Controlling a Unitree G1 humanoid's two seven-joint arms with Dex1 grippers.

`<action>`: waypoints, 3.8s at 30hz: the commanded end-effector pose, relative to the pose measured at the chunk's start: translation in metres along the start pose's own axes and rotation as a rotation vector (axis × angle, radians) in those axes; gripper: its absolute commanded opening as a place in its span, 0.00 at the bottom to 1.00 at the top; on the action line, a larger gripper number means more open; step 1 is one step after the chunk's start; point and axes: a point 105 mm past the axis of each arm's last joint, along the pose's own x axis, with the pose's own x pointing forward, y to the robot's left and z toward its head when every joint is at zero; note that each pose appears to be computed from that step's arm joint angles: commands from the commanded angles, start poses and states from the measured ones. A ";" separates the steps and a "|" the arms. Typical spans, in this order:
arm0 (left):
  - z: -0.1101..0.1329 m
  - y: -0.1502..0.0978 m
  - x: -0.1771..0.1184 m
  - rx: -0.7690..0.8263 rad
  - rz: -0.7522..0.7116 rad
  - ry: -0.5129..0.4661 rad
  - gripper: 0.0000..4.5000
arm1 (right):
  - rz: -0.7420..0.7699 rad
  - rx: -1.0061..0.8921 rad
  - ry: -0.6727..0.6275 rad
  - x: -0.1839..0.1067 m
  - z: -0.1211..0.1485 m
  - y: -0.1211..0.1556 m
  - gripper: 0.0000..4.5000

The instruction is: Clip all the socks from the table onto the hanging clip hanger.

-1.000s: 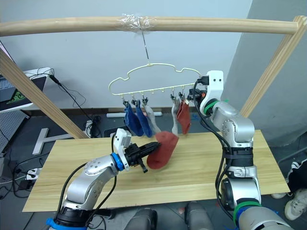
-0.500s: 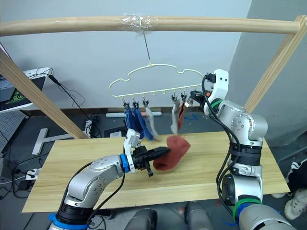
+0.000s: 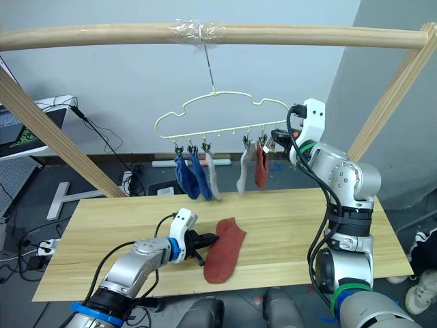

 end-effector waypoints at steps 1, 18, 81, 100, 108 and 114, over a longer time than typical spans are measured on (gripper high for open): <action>0.025 -0.008 -0.001 0.045 -0.054 -0.103 0.26 | 0.006 -0.029 -0.046 -0.005 0.010 0.003 0.00; 0.034 -0.028 0.013 0.270 -0.062 -0.113 1.00 | -0.015 -0.049 -0.040 -0.004 0.005 -0.002 0.00; 0.181 -0.068 0.000 0.695 0.059 -0.825 0.00 | 0.034 0.253 0.058 -0.018 0.011 0.008 0.00; 0.179 -0.073 0.008 0.474 -0.039 -0.830 0.00 | 0.056 0.285 0.069 -0.021 0.013 0.013 0.00; 0.184 -0.068 0.009 0.485 -0.013 -0.833 0.00 | 0.061 0.283 0.075 -0.022 0.012 0.014 0.00; 0.189 -0.059 0.008 0.468 0.013 -0.839 0.00 | 0.067 0.282 0.076 -0.023 0.010 0.015 0.00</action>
